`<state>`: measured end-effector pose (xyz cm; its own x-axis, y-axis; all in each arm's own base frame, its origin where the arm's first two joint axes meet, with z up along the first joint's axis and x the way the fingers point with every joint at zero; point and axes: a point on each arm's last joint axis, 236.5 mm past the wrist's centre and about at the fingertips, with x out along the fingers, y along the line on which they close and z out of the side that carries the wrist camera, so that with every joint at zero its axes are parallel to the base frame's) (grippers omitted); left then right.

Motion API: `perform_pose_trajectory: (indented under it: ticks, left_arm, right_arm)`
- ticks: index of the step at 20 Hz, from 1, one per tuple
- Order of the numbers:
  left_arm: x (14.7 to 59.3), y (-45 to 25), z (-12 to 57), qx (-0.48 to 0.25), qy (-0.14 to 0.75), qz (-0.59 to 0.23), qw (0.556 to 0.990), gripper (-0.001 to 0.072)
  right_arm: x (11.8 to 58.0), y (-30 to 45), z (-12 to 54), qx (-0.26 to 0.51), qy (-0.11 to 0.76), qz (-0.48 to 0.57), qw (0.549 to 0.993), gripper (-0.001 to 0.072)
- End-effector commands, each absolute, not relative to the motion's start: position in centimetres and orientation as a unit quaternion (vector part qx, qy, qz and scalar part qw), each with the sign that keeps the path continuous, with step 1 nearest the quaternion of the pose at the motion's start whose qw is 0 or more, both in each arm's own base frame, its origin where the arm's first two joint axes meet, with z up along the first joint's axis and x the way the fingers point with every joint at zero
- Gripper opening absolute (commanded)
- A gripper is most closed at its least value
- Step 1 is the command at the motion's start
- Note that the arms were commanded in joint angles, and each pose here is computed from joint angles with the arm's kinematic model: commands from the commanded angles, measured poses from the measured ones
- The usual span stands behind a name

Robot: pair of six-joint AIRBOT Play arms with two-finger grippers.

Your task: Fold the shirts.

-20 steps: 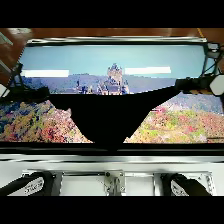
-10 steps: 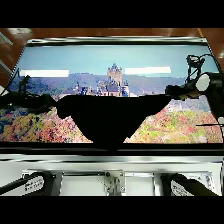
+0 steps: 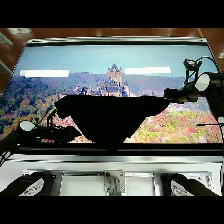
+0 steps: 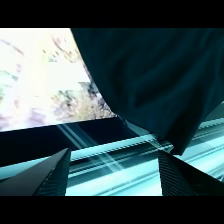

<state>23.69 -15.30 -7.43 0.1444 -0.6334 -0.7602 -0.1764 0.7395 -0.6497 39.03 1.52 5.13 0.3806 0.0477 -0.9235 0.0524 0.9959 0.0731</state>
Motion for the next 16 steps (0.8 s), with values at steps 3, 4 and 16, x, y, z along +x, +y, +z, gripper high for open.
perform_pose_trajectory:
  ticks: [3,4,16]
  left_arm:
    - [24.6,-19.0,-10.2,-0.335,0.605,-0.146,0.707,0.0632]
    - [24.5,-19.2,-10.7,-0.332,0.611,-0.144,0.704,0.0631]
    - [28.4,-20.8,-11.8,-0.332,0.626,-0.144,0.69,0.0411]
  right_arm:
    - [38.9,1.8,5.0,0.049,0.56,0.002,0.827,0.0062]
    - [38.8,1.8,5.0,0.048,0.562,0.002,0.826,0.0062]
    - [38.6,1.8,5.0,0.048,0.564,0.002,0.824,0.0062]
